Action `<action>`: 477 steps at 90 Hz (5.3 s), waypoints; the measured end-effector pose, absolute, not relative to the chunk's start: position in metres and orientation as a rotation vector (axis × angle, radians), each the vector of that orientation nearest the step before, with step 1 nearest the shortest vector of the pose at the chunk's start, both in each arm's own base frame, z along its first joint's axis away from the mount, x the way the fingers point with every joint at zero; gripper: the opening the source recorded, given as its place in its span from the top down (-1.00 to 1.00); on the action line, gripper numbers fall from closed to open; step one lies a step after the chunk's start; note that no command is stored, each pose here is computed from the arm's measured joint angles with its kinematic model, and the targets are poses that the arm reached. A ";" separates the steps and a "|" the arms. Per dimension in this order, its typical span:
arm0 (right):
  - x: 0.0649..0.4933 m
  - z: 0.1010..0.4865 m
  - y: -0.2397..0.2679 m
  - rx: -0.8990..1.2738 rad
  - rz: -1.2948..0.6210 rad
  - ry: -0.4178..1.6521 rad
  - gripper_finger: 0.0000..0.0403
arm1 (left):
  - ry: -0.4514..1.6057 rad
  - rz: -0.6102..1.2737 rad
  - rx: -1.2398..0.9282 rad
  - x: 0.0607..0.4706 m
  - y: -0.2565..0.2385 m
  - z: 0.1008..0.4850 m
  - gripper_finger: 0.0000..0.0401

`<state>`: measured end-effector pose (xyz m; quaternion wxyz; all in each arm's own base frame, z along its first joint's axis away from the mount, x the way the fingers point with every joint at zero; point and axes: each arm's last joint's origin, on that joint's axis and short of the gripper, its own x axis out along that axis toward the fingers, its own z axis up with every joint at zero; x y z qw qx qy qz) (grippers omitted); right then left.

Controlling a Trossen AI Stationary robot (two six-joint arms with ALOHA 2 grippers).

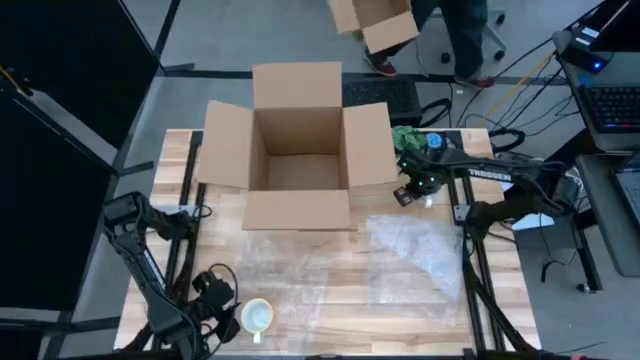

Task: Wrap mug
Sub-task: Wrap the yellow mug with bubble wrap

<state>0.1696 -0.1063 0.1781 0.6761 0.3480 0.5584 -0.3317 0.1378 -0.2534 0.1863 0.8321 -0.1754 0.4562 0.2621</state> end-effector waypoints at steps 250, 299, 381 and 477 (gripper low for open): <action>0.378 0.182 0.192 0.099 -0.194 0.328 -0.15 | 0.992 0.534 -0.369 0.138 -0.255 0.186 0.15; 0.409 0.149 0.074 0.019 -0.507 0.551 -0.01 | 0.986 0.531 -0.362 0.138 -0.255 0.186 0.15; 0.404 0.129 0.135 0.116 0.079 0.669 -0.01 | 1.076 0.368 -0.683 0.129 -0.288 0.187 0.15; 0.343 0.128 0.116 0.265 -0.271 1.283 -0.01 | 1.005 0.464 -0.710 0.144 -0.276 0.180 0.15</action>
